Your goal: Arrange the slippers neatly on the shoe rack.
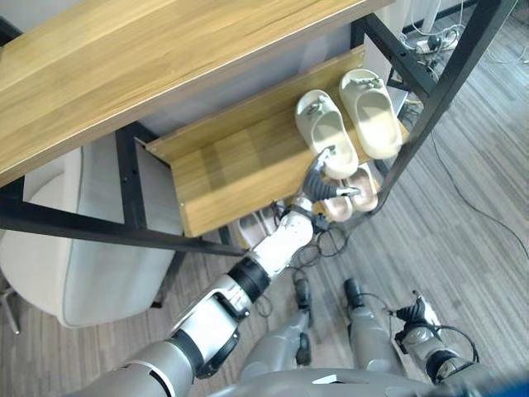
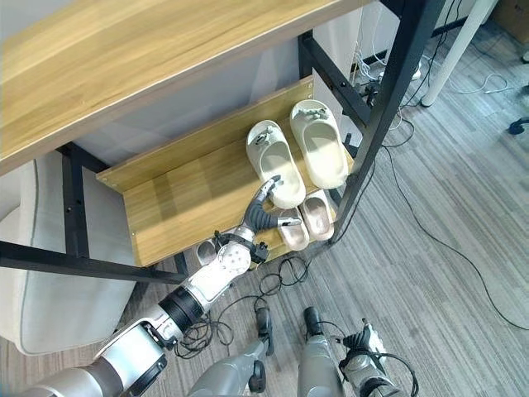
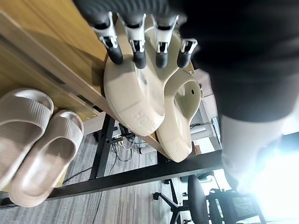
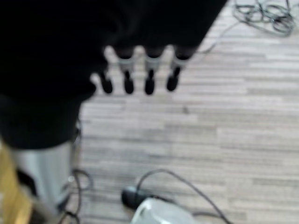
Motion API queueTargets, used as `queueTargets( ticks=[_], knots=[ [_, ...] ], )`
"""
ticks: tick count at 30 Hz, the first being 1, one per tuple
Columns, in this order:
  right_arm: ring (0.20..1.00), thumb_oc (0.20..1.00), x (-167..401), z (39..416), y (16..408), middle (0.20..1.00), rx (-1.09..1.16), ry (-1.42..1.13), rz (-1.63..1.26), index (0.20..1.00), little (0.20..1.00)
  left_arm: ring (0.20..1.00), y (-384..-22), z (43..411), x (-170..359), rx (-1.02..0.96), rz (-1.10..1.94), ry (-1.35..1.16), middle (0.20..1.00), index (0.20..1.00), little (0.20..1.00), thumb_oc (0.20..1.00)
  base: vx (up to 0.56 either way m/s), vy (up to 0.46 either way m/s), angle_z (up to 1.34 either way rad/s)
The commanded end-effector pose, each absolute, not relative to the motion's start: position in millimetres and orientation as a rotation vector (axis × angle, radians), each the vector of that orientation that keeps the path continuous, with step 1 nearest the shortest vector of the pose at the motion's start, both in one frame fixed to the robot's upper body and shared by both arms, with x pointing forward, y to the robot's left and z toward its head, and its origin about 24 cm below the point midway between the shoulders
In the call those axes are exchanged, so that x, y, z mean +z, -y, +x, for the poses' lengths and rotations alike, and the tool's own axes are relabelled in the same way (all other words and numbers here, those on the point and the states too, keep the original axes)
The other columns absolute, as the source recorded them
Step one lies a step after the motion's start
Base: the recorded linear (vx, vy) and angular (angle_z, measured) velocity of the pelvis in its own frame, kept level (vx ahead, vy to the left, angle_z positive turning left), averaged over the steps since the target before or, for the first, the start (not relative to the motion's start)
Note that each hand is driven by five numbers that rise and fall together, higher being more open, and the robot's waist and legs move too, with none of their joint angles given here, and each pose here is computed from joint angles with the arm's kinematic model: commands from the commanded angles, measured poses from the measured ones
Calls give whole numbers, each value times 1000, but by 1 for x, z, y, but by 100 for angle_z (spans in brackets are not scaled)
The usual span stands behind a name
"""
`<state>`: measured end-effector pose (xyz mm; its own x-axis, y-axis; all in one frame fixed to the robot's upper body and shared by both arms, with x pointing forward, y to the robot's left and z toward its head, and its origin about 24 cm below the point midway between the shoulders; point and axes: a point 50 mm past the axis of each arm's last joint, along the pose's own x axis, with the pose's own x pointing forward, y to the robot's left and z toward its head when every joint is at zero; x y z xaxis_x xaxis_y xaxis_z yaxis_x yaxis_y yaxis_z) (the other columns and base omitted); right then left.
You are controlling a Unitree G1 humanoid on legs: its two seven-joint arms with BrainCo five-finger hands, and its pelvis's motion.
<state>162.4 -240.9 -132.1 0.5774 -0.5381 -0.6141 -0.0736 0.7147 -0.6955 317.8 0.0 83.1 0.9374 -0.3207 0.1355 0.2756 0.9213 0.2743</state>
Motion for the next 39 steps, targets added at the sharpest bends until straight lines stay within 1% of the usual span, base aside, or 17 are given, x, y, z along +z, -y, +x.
queueTargets(
  ticks=[1,14,27,33,39],
  knots=[
    [1000,1000,-125,170,254,1000,-336,-896,-768,1000,1000,1000,36,317,102,-386,211,229,1000,1000,1000,1000,0,0,0],
    [1000,1000,-125,169,254,1000,-339,-904,-761,1000,1000,1000,33,317,100,-389,245,239,1000,1000,1000,1000,0,0,0],
    [1000,1000,-127,165,254,1000,-332,-920,-758,1000,1000,1000,6,328,109,-322,329,306,1000,1000,1000,1000,0,0,0],
    [1000,1000,-129,161,254,1000,-325,-935,-756,1000,1000,1000,-3,333,136,-278,270,400,1000,1000,1000,1000,0,0,0],
    [1000,1000,-131,156,254,1000,-318,-949,-754,1000,1000,1000,-3,331,157,-294,213,470,1000,1000,1000,1000,0,0,0]
  ],
)
